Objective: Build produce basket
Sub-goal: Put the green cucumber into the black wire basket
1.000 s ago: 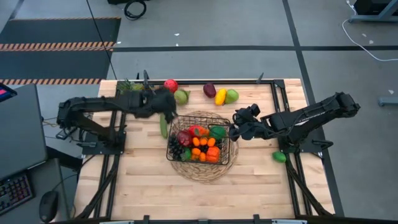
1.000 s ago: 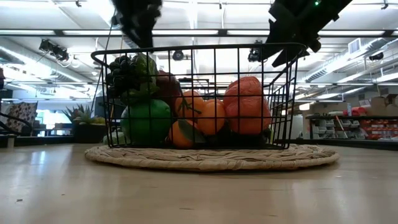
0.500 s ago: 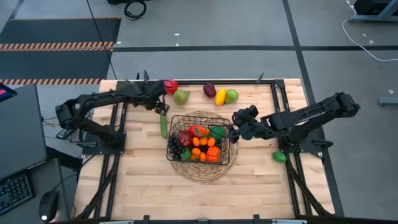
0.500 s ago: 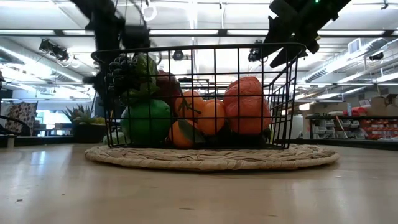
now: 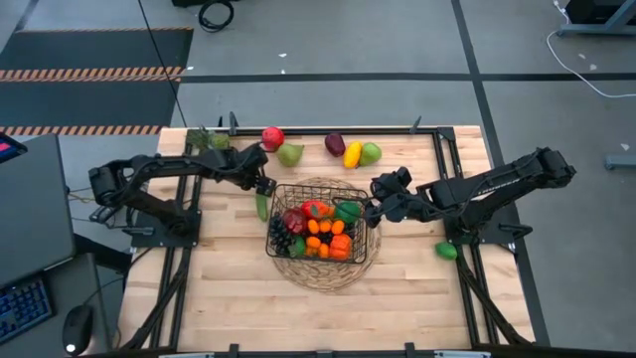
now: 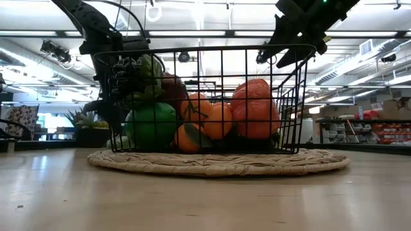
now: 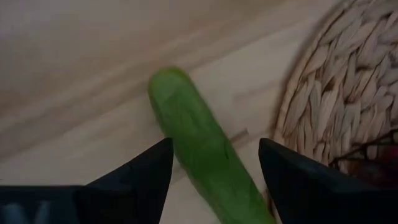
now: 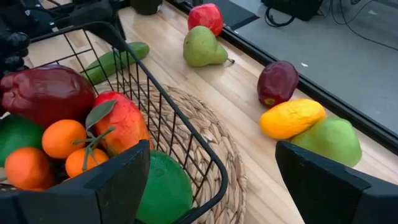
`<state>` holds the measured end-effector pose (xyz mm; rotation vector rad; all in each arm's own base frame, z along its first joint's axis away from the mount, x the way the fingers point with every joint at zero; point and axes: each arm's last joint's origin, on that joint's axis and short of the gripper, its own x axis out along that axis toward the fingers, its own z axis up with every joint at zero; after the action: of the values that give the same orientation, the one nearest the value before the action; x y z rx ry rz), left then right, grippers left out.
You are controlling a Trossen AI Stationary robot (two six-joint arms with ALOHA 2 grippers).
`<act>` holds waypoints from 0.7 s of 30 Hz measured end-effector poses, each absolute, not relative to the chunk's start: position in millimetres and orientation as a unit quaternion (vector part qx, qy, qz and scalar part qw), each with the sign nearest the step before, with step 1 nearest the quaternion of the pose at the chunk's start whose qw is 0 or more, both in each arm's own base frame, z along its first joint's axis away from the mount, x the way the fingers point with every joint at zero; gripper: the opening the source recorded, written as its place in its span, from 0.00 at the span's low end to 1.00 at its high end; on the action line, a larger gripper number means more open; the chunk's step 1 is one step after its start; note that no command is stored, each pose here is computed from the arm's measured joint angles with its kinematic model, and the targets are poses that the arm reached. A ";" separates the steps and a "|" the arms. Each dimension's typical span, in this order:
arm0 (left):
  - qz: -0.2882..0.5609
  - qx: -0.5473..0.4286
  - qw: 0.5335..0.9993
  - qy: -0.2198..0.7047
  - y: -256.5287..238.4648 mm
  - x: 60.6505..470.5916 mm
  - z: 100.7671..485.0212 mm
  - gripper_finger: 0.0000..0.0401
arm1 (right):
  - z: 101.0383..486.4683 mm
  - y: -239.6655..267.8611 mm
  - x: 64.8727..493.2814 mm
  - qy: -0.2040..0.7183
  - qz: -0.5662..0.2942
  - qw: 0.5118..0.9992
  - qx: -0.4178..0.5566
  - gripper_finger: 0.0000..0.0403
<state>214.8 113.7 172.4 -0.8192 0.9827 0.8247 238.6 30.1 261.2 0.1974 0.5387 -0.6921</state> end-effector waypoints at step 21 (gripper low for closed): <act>0.402 -0.336 0.665 0.533 106.9 227.4 126.6 0.57 | 263.4 33.1 241.8 0.258 -0.303 0.911 0.106 0.87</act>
<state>227.4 106.9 126.6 -0.7599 1.2029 0.9075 241.8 33.1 263.4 0.2175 0.5321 -0.6235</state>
